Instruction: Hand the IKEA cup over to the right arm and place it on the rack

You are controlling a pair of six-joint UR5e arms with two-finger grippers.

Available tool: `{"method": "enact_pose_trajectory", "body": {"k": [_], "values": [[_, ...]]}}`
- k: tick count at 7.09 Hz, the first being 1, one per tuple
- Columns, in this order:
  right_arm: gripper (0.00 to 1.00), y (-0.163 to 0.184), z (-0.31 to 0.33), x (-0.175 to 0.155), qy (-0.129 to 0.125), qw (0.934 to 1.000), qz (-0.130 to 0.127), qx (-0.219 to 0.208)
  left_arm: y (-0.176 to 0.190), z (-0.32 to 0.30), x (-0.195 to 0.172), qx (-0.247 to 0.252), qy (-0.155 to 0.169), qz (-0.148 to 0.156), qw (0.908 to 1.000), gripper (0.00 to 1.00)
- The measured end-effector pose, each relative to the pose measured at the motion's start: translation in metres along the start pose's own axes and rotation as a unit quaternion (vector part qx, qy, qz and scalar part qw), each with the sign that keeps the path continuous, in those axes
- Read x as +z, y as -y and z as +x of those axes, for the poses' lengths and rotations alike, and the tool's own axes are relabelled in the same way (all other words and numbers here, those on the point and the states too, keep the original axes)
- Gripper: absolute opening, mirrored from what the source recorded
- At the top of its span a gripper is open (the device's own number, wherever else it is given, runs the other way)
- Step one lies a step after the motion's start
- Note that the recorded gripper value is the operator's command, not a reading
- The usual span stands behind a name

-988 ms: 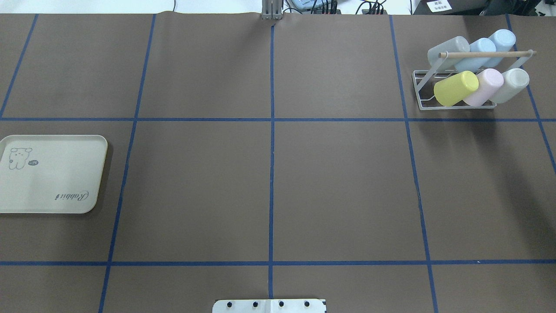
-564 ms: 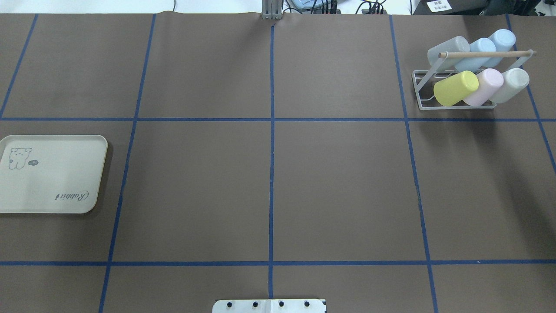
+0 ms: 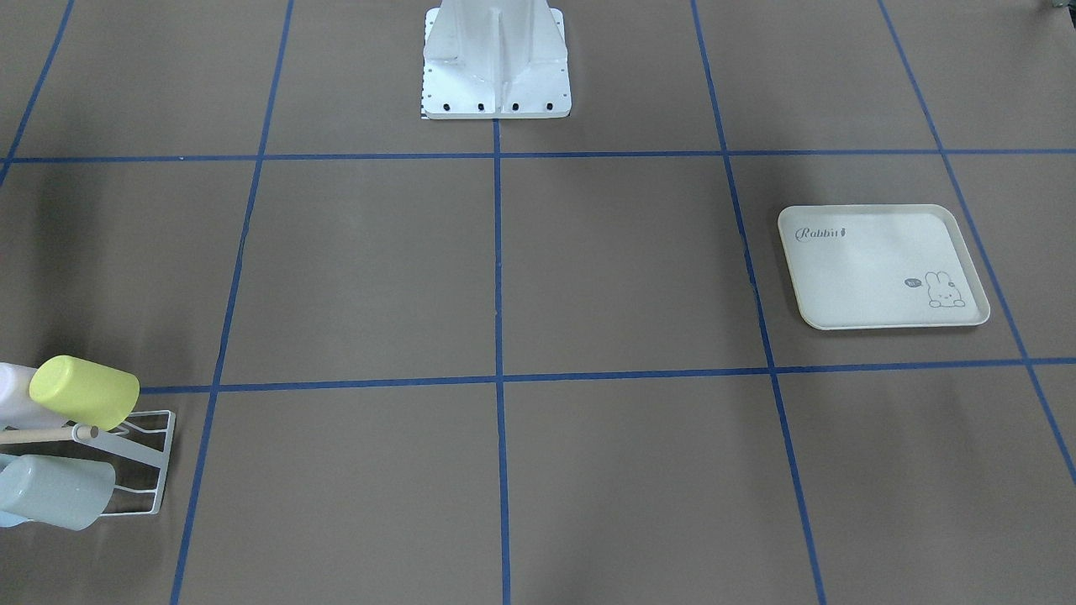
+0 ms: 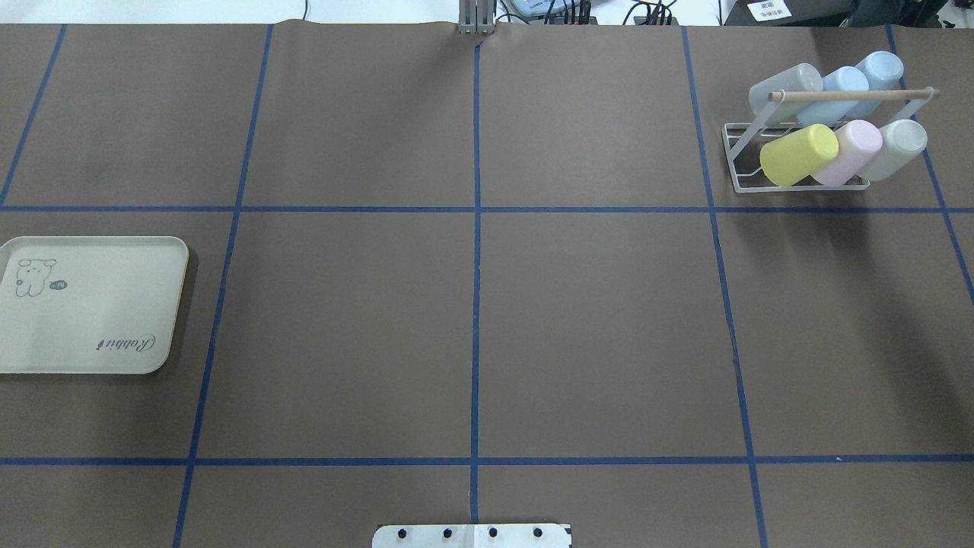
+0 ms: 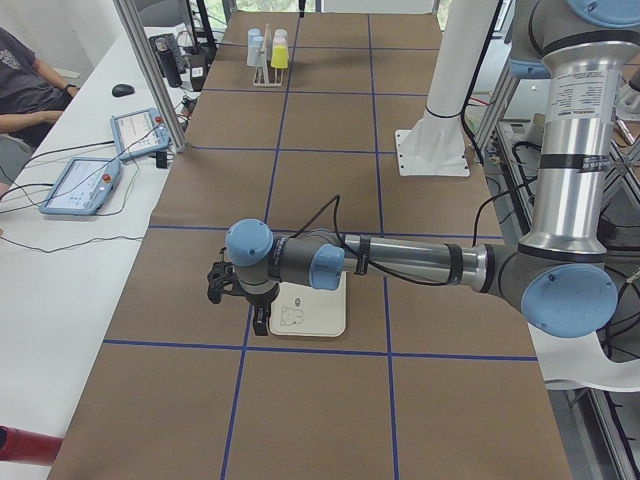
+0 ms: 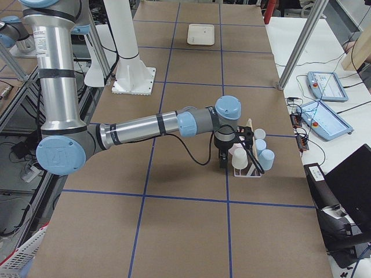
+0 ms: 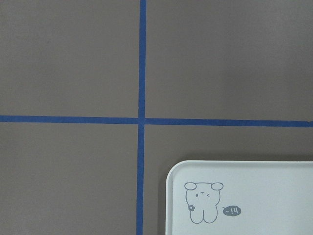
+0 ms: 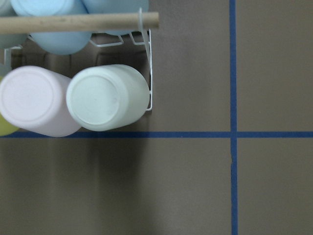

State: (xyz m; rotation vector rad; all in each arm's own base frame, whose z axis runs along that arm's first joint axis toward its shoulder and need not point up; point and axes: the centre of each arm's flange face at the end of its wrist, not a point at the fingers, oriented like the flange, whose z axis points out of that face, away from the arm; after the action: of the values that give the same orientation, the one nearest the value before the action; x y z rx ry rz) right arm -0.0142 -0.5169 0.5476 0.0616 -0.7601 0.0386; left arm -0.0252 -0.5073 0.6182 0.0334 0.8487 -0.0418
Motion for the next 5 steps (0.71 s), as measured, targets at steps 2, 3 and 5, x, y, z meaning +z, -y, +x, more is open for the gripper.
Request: {"method": "enact_pose_trajectory", "body": {"k": [2,3,5], "values": [[0.99,-0.034,0.021,0.013,-0.002,1.0,-0.006,0.004,-0.019,-0.018,0.012,-0.007,0.006,-0.007,0.9999,1.0],[0.99,-0.046,0.028,0.016,-0.003,1.0,-0.007,0.005,-0.028,-0.03,0.018,-0.013,0.023,-0.009,0.9996,1.0],[0.99,-0.048,0.029,0.02,-0.006,0.9999,-0.007,0.006,-0.026,-0.031,0.013,-0.009,0.053,0.001,0.9985,1.0]]}}
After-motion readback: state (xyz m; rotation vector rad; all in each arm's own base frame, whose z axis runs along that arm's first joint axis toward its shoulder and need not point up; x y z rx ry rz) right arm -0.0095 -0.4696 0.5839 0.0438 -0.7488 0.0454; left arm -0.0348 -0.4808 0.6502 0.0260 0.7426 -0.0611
